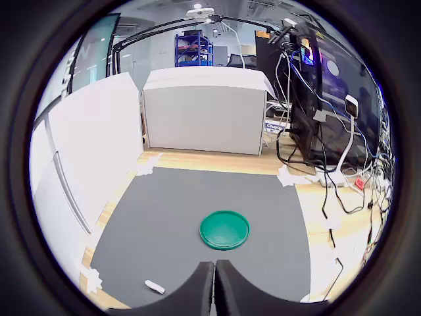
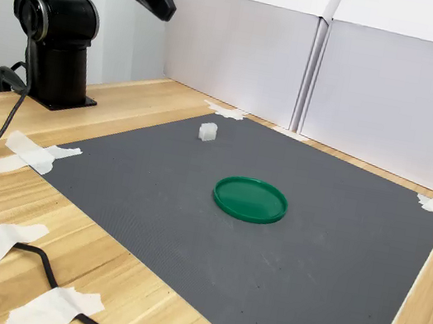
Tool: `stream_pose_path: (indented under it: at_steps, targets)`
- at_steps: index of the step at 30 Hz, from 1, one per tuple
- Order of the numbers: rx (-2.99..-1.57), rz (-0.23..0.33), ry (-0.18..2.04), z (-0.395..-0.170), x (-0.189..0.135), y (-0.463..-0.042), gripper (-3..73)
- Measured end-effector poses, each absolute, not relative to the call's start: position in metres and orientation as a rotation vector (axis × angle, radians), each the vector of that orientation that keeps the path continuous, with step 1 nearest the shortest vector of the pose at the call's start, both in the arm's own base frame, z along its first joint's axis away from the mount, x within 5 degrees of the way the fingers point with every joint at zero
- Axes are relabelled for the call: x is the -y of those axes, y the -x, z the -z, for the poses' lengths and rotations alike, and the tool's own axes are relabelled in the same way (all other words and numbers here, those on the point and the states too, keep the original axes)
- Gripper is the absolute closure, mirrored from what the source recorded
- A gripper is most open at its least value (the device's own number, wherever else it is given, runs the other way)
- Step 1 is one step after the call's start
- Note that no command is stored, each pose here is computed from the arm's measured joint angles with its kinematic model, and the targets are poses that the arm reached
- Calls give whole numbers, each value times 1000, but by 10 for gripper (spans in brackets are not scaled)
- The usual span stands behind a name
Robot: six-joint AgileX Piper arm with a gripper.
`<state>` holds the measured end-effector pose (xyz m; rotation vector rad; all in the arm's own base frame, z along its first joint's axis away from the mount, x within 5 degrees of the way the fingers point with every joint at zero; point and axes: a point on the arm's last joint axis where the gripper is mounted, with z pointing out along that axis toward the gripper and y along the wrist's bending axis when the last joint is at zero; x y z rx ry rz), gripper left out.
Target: Grasp a white terminal and put it on the green lid.
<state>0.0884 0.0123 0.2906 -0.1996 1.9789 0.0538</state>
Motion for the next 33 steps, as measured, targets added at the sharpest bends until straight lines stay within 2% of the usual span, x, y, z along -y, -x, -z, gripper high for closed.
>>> stream_pose_path:
  at_steps: [3, 8, 16, 19, 24, 28, 33]
  targets:
    - [-2027, -44, 228, -304, -14, -100, 711]
    - [-2189, -41, 301, -323, -17, -120, 711]
    - [-2478, -96, 437, -343, -24, -146, 711]
    - [-2509, -118, 450, -350, -26, -150, 711]
    - [-2501, -123, 462, -360, -27, -155, 711]
    - [-2537, -99, 596, -354, -38, -161, 711]
    - [-2572, -25, 856, -339, -62, -172, 711]
